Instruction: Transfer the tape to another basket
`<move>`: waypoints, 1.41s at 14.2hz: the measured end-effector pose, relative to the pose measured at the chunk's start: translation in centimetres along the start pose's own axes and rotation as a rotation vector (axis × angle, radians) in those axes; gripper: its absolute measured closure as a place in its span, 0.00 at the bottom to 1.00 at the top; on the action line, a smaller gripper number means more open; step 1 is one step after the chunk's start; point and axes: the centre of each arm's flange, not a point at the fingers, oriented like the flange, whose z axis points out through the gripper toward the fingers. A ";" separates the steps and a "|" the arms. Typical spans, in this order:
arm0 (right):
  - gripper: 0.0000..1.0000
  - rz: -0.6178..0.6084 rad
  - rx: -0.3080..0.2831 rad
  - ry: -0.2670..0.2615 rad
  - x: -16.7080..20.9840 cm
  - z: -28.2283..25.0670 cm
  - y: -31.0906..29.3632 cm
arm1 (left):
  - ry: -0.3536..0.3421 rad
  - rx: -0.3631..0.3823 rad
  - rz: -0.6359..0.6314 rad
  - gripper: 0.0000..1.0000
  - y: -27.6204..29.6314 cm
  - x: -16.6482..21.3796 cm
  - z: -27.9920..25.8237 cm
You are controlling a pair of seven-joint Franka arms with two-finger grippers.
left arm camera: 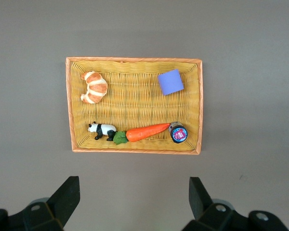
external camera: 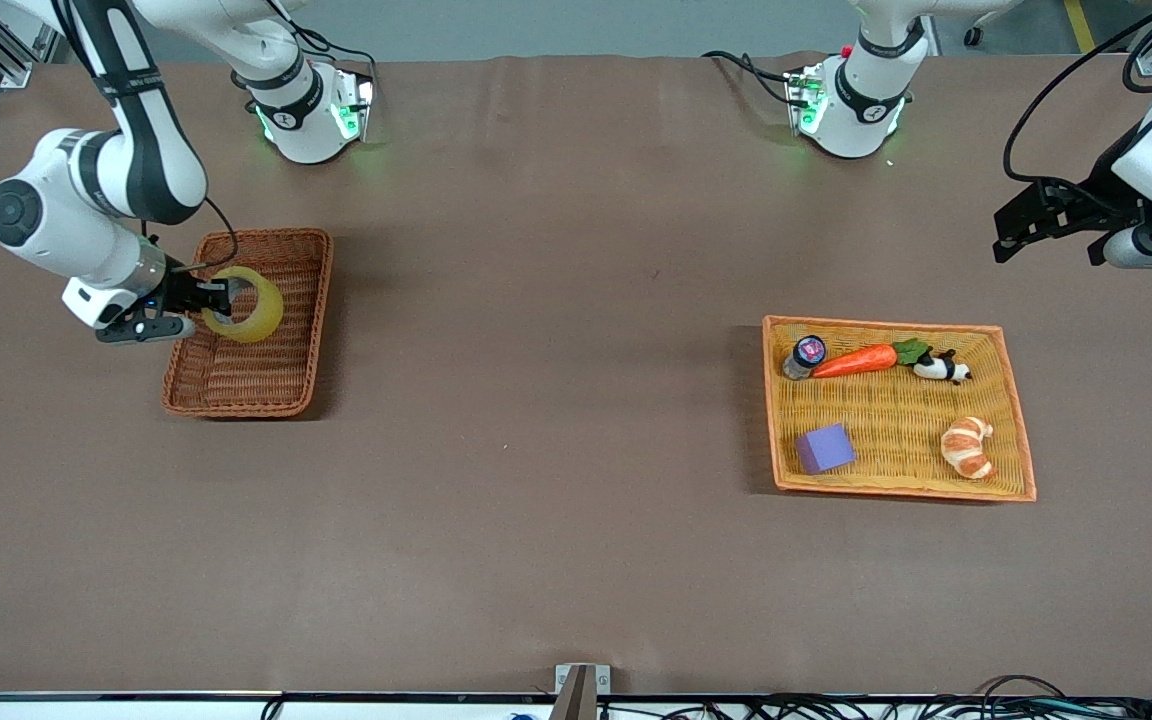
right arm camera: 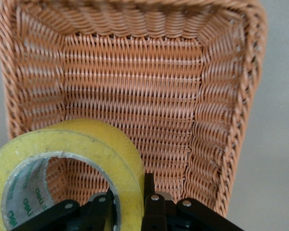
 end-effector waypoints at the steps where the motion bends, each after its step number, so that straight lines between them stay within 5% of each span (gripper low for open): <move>1: 0.79 -0.004 -0.006 0.015 -0.5 0.8 -0.1 | 0.000 0.000 -0.001 0.00 -0.1 0.0 0.0; 11: 0.79 -0.038 -0.067 0.057 -1.8 5.8 0.3 | 0.000 0.001 -0.020 0.00 -1.1 0.1 0.0; 15: 0.43 -0.037 -0.039 -0.003 -0.7 4.3 0.3 | 0.000 0.001 -0.022 0.00 -1.1 0.1 0.0; 19: 0.02 0.035 0.027 -0.035 4.0 -9.1 1.0 | 0.000 0.001 -0.022 0.00 -1.1 0.1 0.0; 20: 0.00 0.065 0.033 -0.022 4.7 -12.9 1.2 | 0.001 0.001 -0.021 0.00 -1.0 0.1 0.0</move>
